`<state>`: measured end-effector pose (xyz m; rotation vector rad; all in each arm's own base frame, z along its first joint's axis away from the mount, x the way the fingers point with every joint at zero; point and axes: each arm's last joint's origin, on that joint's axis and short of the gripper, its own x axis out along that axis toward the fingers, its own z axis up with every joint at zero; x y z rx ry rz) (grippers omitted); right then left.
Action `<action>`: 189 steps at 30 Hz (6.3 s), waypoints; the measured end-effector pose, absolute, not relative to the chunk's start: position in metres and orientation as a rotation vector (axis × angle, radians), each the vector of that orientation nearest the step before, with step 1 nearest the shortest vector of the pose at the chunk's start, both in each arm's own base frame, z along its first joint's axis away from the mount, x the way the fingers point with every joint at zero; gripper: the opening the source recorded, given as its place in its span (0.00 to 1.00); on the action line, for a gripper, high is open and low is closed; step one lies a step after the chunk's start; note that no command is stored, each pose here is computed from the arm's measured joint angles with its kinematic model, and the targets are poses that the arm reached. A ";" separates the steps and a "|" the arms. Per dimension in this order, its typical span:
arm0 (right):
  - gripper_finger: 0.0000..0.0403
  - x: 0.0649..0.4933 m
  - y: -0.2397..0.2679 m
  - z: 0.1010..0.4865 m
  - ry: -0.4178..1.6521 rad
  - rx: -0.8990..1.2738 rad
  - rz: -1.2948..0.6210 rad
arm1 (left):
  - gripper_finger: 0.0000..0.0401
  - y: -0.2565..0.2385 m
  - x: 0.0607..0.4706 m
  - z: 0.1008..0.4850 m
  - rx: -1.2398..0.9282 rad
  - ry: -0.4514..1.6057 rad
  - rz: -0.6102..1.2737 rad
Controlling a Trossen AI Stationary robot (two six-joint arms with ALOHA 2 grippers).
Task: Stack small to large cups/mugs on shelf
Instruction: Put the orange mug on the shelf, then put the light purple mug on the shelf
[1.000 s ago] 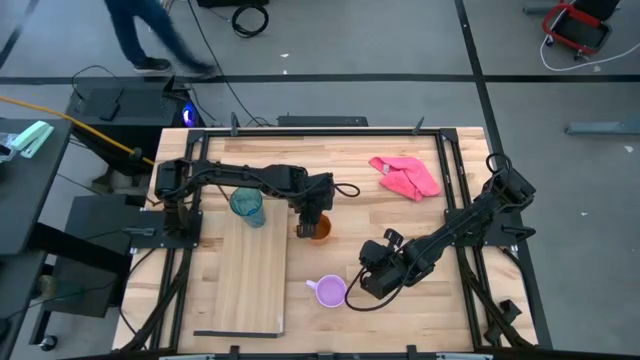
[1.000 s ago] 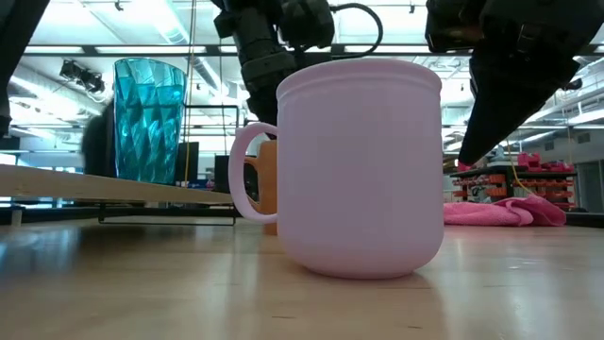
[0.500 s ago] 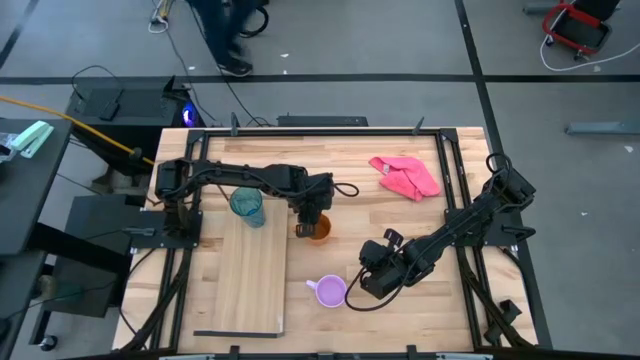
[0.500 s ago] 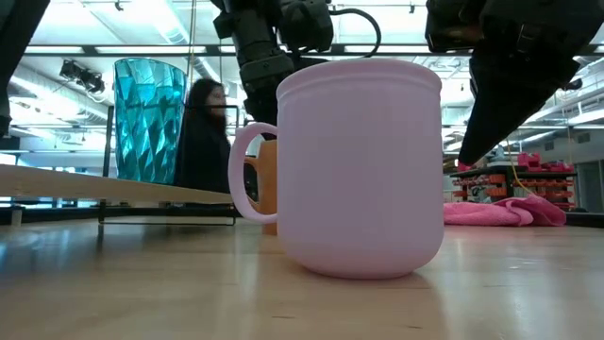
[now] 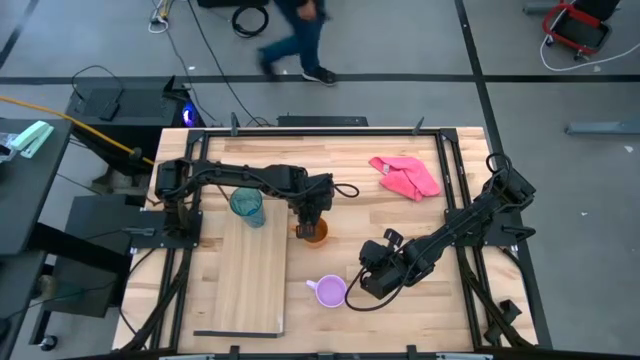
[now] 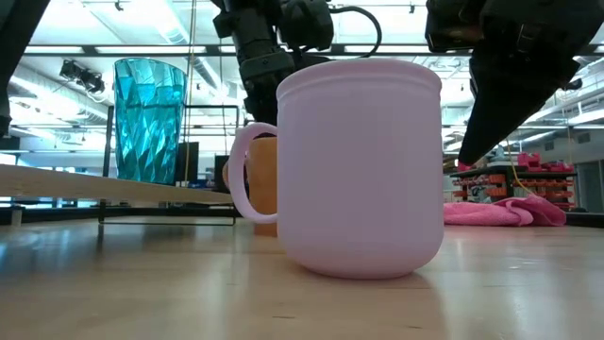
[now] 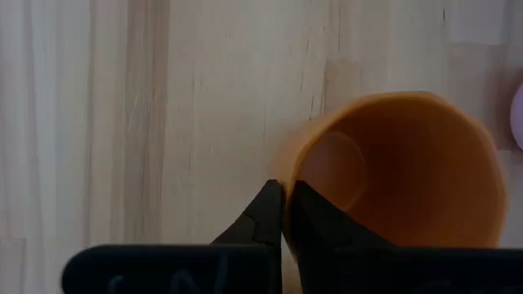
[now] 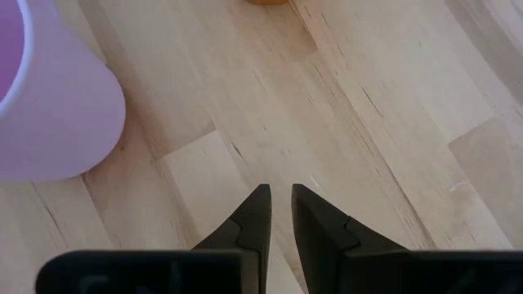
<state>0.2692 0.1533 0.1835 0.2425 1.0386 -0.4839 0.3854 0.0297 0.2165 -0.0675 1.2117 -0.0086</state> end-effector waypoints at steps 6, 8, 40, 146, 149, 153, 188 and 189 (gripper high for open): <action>0.15 0.269 0.153 0.184 1.042 0.226 -0.474 | 0.05 0.029 0.382 0.221 -0.063 1.213 -0.002; 0.15 0.269 0.153 0.184 1.042 0.226 -0.474 | 0.04 0.029 0.380 0.227 -0.065 1.230 0.010; 0.15 0.267 0.159 0.184 1.040 0.223 -0.457 | 0.04 -0.062 0.337 0.360 -0.036 1.391 0.085; 0.15 0.280 0.144 0.185 1.019 0.291 -0.476 | 0.19 -0.083 0.196 0.267 -0.084 1.182 0.079; 0.15 0.280 0.144 0.185 1.018 0.292 -0.476 | 0.21 -0.083 0.196 0.267 -0.082 1.182 0.077; 0.15 0.280 0.144 0.185 1.019 0.291 -0.476 | 0.21 -0.083 0.196 0.267 -0.076 1.182 0.073; 0.15 0.280 0.145 0.184 1.057 0.320 -0.441 | 0.23 -0.101 0.233 0.339 -0.080 0.771 -0.139; 0.15 0.280 0.145 0.185 1.057 0.320 -0.441 | 0.23 -0.103 0.236 0.338 -0.070 0.768 -0.160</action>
